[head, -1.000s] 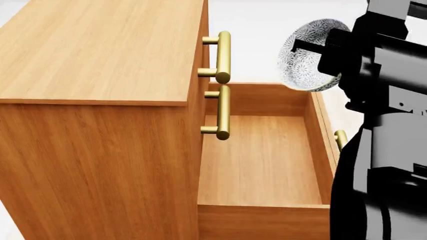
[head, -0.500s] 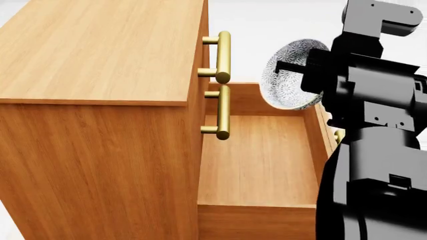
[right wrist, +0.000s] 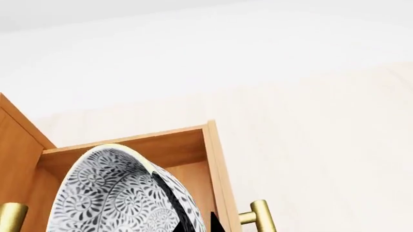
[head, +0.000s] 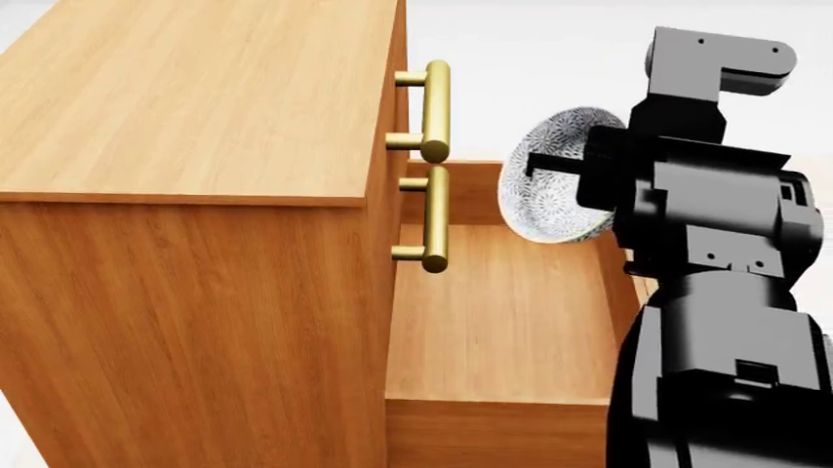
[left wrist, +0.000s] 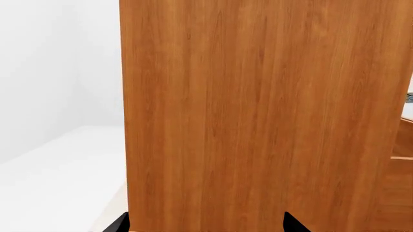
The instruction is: Put the bowl in the bottom drawer of the cabinet and close it.
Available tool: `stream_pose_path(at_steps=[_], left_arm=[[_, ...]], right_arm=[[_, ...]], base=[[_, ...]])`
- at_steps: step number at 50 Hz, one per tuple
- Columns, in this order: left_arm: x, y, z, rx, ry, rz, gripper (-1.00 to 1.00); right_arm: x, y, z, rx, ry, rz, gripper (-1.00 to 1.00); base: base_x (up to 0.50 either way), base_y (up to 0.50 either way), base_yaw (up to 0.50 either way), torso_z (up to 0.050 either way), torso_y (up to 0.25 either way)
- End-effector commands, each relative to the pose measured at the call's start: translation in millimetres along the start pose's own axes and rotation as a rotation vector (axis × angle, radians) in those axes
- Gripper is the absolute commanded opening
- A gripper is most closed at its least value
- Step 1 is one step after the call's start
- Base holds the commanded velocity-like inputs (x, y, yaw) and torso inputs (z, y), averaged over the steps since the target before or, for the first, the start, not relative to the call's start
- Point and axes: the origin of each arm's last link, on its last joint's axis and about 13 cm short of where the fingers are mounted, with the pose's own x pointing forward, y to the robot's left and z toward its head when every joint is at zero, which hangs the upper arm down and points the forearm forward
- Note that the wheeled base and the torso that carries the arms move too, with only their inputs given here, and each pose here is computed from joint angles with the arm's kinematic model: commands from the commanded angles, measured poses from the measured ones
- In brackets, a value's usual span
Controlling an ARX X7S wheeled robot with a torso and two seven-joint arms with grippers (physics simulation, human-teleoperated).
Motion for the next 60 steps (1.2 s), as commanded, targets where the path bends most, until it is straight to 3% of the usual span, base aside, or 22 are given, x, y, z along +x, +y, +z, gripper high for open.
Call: stream_pose_path(at_steps=[1, 19, 60], left_arm=[[1, -1.3, 7, 0.004, 0.0, -0.003, 1.0], [0, -0.2, 0, 0.002, -0.005, -0.002, 1.0], [0, -0.4, 1, 0.012, -0.008, -0.001, 1.0]], right_arm=[[1, 2.2, -4, -0.032, 0.009, 0.009, -1.0], [4, 5.0, -11, -0.02, 0.028, 0.03, -1.0], [12, 11.0, -34, -0.097, 0.085, 0.067, -1.0]], base=[[0.0, 0.0, 0.0, 0.0, 0.0], [0.0, 0.0, 0.0, 0.0, 0.001], [0.0, 0.0, 0.0, 0.0, 0.0]])
